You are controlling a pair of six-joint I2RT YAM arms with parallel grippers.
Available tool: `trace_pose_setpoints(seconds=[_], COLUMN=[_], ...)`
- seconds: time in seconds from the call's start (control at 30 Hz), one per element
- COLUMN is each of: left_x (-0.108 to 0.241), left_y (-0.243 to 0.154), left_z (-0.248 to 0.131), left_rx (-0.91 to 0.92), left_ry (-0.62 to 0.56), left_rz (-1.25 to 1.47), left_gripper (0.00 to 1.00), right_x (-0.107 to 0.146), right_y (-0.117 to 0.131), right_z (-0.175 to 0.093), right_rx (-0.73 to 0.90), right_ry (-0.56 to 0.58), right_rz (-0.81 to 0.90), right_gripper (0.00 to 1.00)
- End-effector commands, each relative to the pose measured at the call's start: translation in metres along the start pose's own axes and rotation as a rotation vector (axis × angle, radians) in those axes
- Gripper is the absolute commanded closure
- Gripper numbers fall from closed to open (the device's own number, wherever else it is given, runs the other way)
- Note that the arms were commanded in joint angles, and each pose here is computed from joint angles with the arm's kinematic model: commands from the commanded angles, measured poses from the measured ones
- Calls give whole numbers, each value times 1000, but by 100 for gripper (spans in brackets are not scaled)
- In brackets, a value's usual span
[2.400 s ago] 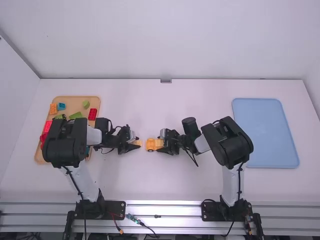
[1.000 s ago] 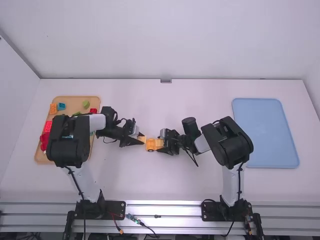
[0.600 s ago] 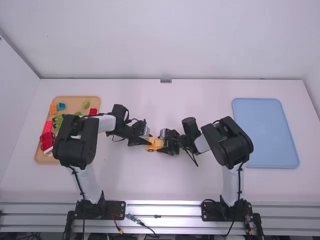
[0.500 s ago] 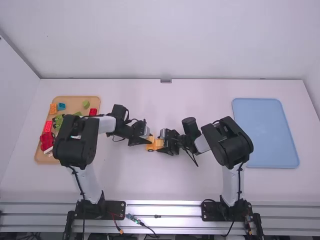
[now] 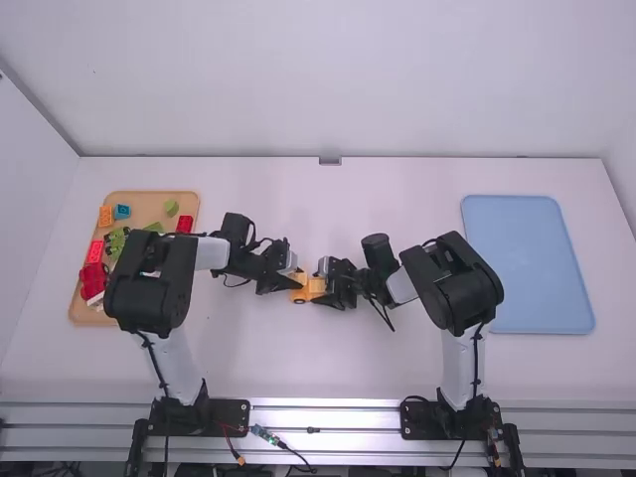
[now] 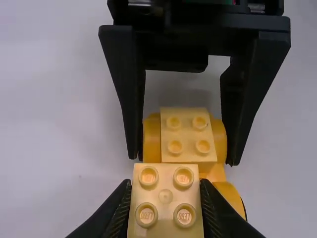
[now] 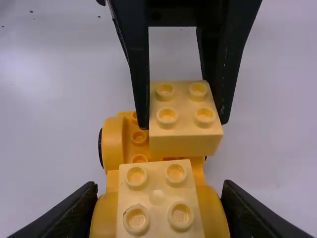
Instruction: Assemble lego blocks to make yellow taxi
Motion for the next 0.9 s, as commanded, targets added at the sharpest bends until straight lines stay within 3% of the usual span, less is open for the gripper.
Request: trace_pose_setpoints(seconds=[0.0, 0.17, 0.5, 0.87], left_x=[-9, -23, -14, -26], left_y=[-3, -5, -14, -27], left_z=[4, 12, 10, 12], left_rx=[-7, -46, -100, -16], left_ry=[91, 134, 118, -9], left_rz=[-13, 44, 30, 85], left_gripper=[98, 98, 98, 98], right_x=[11, 11, 10, 10], right_y=[-1, -1, -1, -1], right_z=[0, 0, 0, 0], right_rx=[23, 23, 22, 21], right_ry=[34, 34, 33, 30], right_rz=[33, 33, 31, 30], right_gripper=[37, 37, 37, 37])
Point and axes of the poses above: each hand's point on the last joint's axis, 136 mm out from that joint toward the fingers, its own z axis out along the fingers, its own y axis along the line the jaws close on, x = y × z, the point moved 6 cm from there along -z, back along the fingers, and after that the axes turned 1 degree about z, right-handed, at the moved point
